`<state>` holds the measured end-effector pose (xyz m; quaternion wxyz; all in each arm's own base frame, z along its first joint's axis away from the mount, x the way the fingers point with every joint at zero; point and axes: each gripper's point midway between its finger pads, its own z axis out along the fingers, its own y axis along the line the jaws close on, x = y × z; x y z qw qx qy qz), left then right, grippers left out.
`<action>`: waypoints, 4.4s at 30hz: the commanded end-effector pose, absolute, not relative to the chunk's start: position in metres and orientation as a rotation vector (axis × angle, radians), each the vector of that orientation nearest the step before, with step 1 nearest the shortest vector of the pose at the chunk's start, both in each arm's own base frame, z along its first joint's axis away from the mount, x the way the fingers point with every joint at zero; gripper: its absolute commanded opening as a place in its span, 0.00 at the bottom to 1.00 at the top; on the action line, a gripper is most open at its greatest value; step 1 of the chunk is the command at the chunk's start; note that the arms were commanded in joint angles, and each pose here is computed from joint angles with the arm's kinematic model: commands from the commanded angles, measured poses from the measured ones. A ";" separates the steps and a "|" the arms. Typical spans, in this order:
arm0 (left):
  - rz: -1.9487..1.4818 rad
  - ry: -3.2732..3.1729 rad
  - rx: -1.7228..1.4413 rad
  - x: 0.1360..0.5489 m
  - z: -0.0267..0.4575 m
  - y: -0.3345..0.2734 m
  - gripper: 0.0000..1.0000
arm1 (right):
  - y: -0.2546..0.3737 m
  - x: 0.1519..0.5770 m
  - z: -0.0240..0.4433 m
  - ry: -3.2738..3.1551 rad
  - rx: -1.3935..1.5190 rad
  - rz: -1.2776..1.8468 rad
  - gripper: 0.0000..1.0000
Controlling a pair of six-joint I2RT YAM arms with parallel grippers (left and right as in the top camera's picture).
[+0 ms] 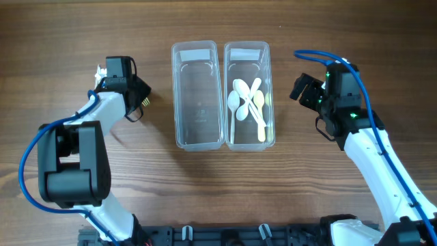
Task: Pack container
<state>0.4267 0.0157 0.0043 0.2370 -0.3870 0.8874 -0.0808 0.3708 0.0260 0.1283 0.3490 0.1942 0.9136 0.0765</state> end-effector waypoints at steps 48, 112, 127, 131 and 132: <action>-0.151 2.713 -0.993 0.375 -0.026 0.008 0.66 | 0.022 0.372 0.127 2.363 0.521 0.174 1.00; -0.010 2.835 -1.176 0.336 -0.066 0.013 0.18 | 0.022 0.372 0.127 2.363 0.522 0.174 1.00; -0.247 2.668 -1.084 0.379 0.007 -0.001 0.20 | 0.022 0.372 0.127 2.363 0.522 0.174 1.00; -0.280 2.651 -1.069 0.382 0.016 -0.003 0.19 | 0.022 0.372 0.127 2.363 0.522 0.174 1.00; -0.287 2.654 -1.059 0.382 0.016 -0.005 0.18 | 0.022 0.372 0.127 2.363 0.522 0.174 1.00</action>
